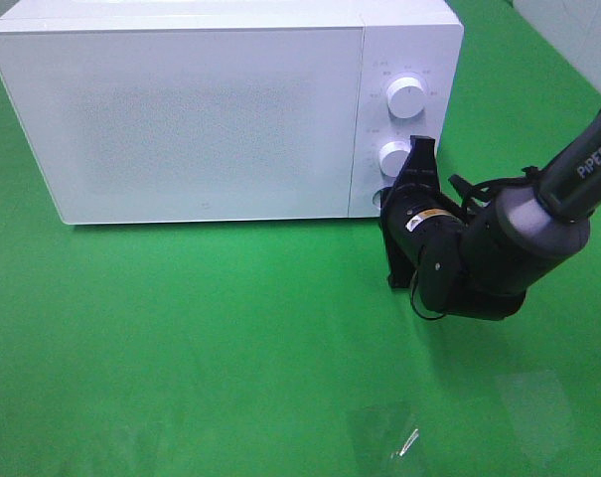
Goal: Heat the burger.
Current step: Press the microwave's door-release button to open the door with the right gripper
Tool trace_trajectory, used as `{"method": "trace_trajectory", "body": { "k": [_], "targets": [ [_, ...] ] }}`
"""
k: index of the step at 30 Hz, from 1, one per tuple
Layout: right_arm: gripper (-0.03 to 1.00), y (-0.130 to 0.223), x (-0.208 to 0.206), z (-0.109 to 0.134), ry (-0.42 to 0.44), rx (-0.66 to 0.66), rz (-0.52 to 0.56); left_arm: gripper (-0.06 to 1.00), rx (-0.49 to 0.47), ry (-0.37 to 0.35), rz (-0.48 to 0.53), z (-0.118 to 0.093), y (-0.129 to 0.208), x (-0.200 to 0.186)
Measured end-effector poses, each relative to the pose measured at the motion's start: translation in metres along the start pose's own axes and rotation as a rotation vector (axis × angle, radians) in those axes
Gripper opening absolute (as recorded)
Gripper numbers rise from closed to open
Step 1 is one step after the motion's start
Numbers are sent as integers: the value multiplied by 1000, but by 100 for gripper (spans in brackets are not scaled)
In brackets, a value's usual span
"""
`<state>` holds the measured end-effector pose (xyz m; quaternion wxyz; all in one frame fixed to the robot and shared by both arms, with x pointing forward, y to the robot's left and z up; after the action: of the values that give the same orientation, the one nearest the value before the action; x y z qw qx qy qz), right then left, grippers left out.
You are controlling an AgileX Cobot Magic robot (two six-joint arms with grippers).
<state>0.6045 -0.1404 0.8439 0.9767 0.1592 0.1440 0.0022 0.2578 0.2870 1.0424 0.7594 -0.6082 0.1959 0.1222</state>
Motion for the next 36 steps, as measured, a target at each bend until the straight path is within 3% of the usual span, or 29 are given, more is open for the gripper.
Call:
{"method": "trace_trajectory", "body": {
  "k": [17,36],
  "targets": [
    [0,5,14,-4,3,100,-98,98,0,0,0,0,0,0],
    [0,5,15,-4,0,84,-111,98,0,0,0,0,0,0]
  ]
}}
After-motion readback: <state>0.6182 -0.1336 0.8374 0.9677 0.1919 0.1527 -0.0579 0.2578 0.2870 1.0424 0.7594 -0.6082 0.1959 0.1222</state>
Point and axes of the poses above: a point on each arm's last joint axis where the gripper is mounted, x pointing out along that axis toward the gripper, z along the wrist's bending axis when the last joint is at zero, y = z × x, the point moved 3 cm from there along x, pointing out along that axis toward the gripper, and after that the axes turned 15 degrees about x, right-handed, at the moved point
